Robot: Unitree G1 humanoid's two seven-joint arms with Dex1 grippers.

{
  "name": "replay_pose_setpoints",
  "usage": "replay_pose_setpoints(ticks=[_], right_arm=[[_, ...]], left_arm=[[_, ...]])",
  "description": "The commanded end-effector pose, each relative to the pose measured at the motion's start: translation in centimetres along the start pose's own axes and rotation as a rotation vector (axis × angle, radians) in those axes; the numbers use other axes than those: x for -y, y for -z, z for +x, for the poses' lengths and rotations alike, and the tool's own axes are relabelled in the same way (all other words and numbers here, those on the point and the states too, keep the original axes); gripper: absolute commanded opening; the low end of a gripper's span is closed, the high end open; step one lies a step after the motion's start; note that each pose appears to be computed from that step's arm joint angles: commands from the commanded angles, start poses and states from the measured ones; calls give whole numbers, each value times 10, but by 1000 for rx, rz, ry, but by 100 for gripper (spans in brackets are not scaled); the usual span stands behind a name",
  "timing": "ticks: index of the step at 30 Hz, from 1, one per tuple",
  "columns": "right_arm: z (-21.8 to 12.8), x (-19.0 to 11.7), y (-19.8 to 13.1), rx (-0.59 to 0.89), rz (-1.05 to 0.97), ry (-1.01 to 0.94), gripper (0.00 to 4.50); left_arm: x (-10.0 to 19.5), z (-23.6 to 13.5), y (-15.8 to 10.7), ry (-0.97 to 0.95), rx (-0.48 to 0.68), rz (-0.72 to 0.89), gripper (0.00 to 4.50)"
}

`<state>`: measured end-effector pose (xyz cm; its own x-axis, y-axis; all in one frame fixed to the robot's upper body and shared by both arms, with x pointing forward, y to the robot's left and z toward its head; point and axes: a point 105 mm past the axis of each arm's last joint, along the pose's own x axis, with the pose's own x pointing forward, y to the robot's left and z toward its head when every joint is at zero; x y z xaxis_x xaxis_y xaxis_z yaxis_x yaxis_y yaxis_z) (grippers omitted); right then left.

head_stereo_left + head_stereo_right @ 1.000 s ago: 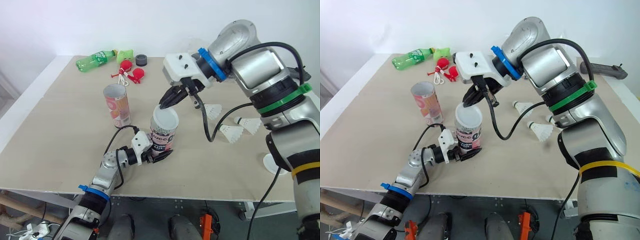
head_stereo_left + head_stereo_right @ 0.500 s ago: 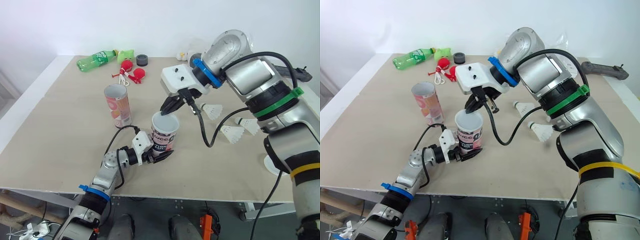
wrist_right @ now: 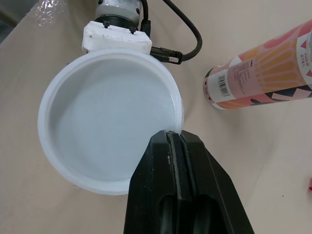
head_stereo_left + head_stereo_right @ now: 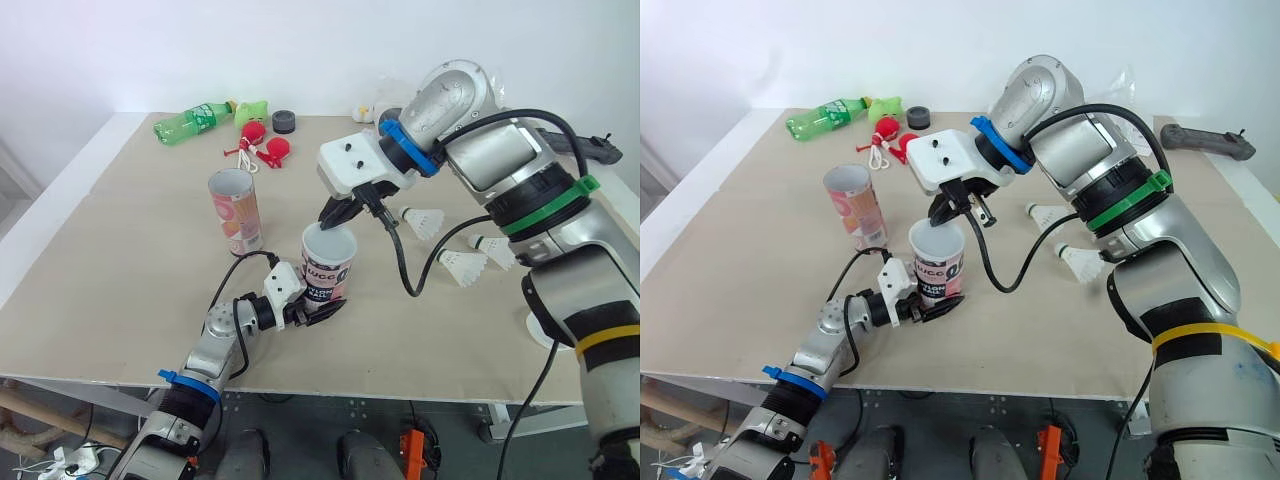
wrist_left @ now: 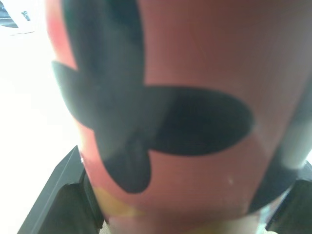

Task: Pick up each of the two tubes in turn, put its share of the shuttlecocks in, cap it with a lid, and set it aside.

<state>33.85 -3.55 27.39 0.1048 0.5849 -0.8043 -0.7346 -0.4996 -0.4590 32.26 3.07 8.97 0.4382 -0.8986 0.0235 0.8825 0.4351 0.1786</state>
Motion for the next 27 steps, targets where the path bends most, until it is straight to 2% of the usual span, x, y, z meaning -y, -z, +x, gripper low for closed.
replay_pose_setpoints(ticks=[1, 3, 4, 5, 6, 8, 9, 10, 11, 13, 16, 17, 20, 21, 22, 24, 27], right_arm=[[-1, -4, 5, -22, 8, -29, 83], [-2, -3, 4, -18, 6, -23, 155], [-3, -2, 3, -15, 6, -19, 215], [-4, -1, 2, -11, 5, -13, 230], [-5, 0, 1, -6, 6, -8, 290], [-7, 1, -1, 0, 6, 1, 338], [-10, 4, -3, 6, 5, 15, 384], [-13, 6, -5, 13, 3, 29, 398], [-17, 9, -7, 19, 1, 43, 436], [-24, 15, -13, 35, -4, 73, 436], [-35, 18, -30, 103, -16, 100, 367], [-36, 16, -32, 115, -16, 94, 316], [-33, 8, -36, 144, -13, 59, 201], [-32, 6, -38, 158, -12, 47, 141], [-30, 3, -39, 167, -9, 32, 122], [-25, -4, -37, 161, -5, 3, 7], [-17, -13, -31, 140, 8, -38, 7]], left_arm=[[4, -5, 21, 6, -79, -27, 315], [4, -5, 21, 6, -78, -27, 315], [4, -5, 21, 6, -78, -26, 315], [4, -5, 21, 7, -78, -26, 315], [4, -5, 21, 7, -78, -26, 315], [4, -5, 21, 7, -78, -26, 315], [4, -5, 20, 8, -77, -25, 315], [4, -5, 20, 9, -77, -24, 315], [4, -5, 20, 10, -78, -24, 315], [4, -5, 20, 12, -78, -23, 315], [4, -5, 20, 15, -80, -22, 315], [4, -5, 20, 16, -80, -21, 315], [4, -5, 20, 16, -80, -21, 315], [4, -5, 20, 17, -80, -21, 315], [4, -5, 20, 17, -80, -20, 315], [4, -5, 20, 16, -80, -20, 315], [3, -5, 20, 15, -80, -20, 315]])
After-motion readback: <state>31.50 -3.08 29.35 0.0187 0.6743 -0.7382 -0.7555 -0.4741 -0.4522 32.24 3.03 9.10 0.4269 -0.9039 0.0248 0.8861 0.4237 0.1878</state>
